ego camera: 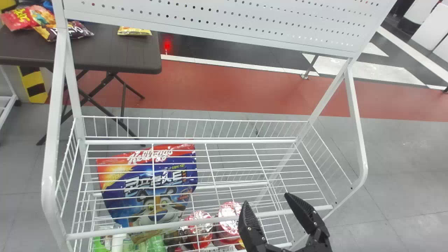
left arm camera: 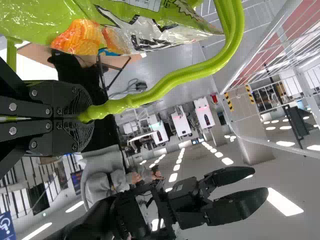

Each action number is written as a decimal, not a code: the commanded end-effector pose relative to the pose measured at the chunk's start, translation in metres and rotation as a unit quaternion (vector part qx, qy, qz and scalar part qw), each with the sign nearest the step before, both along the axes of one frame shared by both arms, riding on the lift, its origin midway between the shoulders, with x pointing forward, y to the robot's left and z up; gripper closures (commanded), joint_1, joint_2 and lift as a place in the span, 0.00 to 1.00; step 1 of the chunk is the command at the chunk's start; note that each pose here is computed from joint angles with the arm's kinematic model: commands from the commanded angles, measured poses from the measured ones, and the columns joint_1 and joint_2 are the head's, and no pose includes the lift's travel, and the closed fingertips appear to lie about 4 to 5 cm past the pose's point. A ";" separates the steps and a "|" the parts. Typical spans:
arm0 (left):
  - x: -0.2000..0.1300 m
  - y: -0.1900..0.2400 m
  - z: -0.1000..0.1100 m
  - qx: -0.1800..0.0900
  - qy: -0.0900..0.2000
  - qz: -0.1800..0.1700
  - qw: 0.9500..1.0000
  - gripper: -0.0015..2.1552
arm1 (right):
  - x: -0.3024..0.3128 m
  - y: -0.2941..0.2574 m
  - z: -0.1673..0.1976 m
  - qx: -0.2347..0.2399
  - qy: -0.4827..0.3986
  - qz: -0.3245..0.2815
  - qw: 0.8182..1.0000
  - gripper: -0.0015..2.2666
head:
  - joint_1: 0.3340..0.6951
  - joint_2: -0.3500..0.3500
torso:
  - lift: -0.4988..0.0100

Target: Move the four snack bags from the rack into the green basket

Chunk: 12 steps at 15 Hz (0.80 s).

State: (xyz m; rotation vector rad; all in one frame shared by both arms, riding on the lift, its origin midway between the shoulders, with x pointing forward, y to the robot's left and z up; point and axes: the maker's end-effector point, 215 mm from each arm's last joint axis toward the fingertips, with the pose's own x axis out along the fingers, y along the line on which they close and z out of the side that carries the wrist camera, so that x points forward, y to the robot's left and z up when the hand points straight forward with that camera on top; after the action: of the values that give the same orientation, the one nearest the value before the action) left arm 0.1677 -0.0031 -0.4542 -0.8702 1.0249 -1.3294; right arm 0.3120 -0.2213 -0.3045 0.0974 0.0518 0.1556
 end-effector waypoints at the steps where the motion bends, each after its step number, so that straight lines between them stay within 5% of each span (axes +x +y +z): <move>1: 0.000 0.000 0.000 0.000 0.000 0.000 1.000 0.90 | -0.001 -0.003 0.000 0.000 0.000 -0.002 1.000 0.03 | 1.00 0.00 | 0.98; 12: -0.001 0.000 0.001 0.000 -0.001 0.001 1.000 0.90 | -0.001 -0.007 0.002 0.008 -0.003 -0.001 1.000 0.03 | 1.00 0.00 | 0.98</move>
State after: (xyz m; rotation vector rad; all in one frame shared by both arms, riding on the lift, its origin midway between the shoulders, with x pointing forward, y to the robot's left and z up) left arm 0.1663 -0.0028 -0.4537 -0.8702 1.0248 -1.3282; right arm 0.3108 -0.2274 -0.3029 0.1100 0.0470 0.1542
